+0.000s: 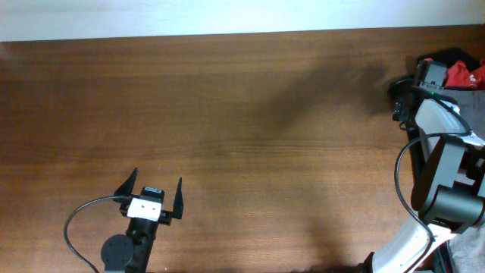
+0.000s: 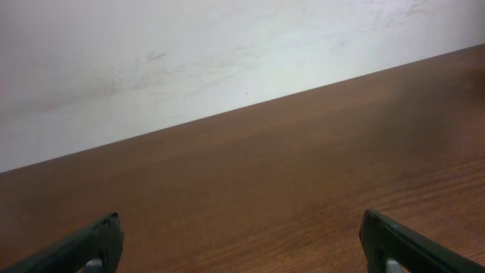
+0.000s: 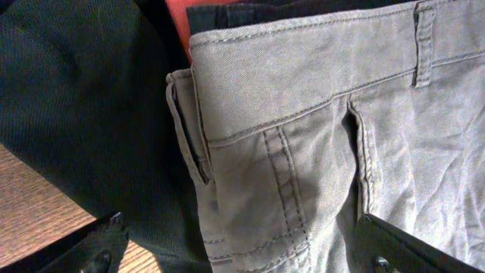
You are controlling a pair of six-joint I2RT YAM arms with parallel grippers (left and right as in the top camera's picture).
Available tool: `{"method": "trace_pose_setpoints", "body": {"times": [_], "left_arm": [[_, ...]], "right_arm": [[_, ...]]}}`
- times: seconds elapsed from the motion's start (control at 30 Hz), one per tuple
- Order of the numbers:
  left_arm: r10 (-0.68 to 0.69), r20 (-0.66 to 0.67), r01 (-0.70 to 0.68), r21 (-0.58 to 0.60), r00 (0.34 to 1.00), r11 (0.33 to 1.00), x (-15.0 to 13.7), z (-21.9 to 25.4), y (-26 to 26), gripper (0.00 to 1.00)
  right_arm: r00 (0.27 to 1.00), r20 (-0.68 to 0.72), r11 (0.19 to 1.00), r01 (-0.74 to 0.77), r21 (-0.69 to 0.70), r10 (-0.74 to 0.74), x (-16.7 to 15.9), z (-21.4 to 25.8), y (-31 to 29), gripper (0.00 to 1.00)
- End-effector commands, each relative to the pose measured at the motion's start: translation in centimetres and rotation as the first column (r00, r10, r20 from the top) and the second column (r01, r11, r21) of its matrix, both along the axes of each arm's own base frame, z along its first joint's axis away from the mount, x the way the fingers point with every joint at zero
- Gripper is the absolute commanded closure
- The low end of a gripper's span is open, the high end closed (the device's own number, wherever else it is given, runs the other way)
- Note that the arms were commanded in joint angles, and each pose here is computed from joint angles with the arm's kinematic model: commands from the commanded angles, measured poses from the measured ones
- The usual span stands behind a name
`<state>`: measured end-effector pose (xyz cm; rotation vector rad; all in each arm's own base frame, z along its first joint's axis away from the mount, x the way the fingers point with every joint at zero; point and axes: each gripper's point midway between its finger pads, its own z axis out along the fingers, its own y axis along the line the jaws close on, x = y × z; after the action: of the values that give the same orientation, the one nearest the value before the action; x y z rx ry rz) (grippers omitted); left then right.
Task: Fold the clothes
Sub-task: 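Close the right gripper on the grey trousers' waistband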
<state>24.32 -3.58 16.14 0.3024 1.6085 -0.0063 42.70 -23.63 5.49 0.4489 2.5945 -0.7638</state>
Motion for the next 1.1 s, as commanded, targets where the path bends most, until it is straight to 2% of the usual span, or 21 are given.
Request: {"method": "trace_pose_setpoints", "body": {"times": [0.0,0.3,0.53,0.9,1.07], "left_arm": [[0.011,0.002,-0.011,0.013,1.000,1.000,0.0,-0.2,0.2,0.01],[0.011,0.002,-0.011,0.013,1.000,1.000,0.0,-0.2,0.2,0.01],[0.011,0.002,-0.011,0.013,1.000,1.000,0.0,-0.2,0.2,0.01],[0.011,0.002,-0.011,0.013,1.000,1.000,0.0,-0.2,0.2,0.01],[0.011,0.002,-0.011,0.013,1.000,1.000,0.0,-0.2,0.2,0.00]], "right_arm": [[0.999,0.010,0.999,0.047,-0.025,-0.046,-0.4,0.7,-1.7,0.01],[0.998,0.017,0.998,0.054,0.014,-0.054,-0.8,0.1,-2.4,0.01],[0.998,-0.038,0.998,0.055,0.033,-0.053,-1.1,-2.8,-2.2,0.01],[0.995,-0.034,0.995,0.094,-0.041,-0.095,-1.3,-2.1,-3.5,0.00],[0.995,-0.028,0.995,0.094,-0.041,-0.095,-1.2,-1.8,-3.4,0.06]]}}
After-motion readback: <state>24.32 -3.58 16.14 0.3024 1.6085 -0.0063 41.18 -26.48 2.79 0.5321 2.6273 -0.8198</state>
